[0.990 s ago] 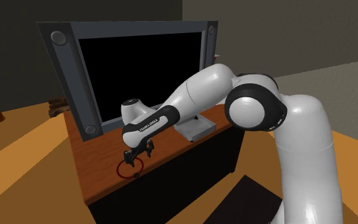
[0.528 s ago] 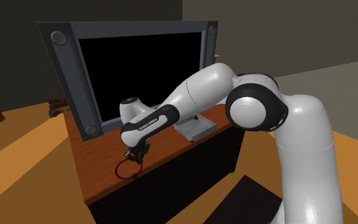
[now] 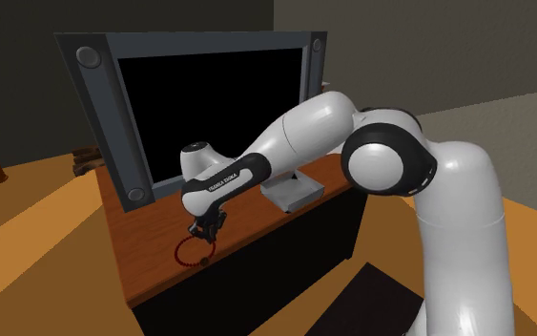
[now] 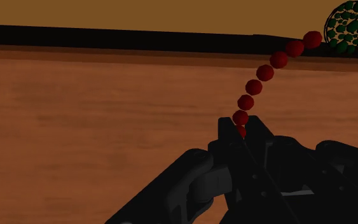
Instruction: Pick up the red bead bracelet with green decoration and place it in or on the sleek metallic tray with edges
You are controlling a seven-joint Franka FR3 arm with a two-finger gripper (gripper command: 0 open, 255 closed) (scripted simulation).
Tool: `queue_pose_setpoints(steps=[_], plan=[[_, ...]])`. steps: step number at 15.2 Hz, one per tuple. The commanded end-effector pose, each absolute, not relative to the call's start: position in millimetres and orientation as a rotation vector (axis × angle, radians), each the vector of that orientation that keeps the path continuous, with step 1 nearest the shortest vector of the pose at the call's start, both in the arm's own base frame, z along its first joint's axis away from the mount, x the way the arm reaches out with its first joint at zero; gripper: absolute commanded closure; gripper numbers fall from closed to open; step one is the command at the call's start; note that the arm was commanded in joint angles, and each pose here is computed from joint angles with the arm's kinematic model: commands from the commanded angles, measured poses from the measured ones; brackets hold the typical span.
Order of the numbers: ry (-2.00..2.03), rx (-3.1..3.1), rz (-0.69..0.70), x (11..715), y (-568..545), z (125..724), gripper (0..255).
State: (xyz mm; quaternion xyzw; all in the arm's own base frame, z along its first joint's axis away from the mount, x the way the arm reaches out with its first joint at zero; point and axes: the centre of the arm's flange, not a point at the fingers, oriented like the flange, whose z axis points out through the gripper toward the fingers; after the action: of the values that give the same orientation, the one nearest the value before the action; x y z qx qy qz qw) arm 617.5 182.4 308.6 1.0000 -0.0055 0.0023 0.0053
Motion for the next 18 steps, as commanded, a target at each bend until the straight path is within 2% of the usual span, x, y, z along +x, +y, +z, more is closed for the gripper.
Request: queue_pose_setpoints(steps=[1, 18], plan=[[-0.018, 3.130, 0.005, 617, 182, 317, 255], [-0.018, 3.130, 0.005, 617, 182, 407, 255]])
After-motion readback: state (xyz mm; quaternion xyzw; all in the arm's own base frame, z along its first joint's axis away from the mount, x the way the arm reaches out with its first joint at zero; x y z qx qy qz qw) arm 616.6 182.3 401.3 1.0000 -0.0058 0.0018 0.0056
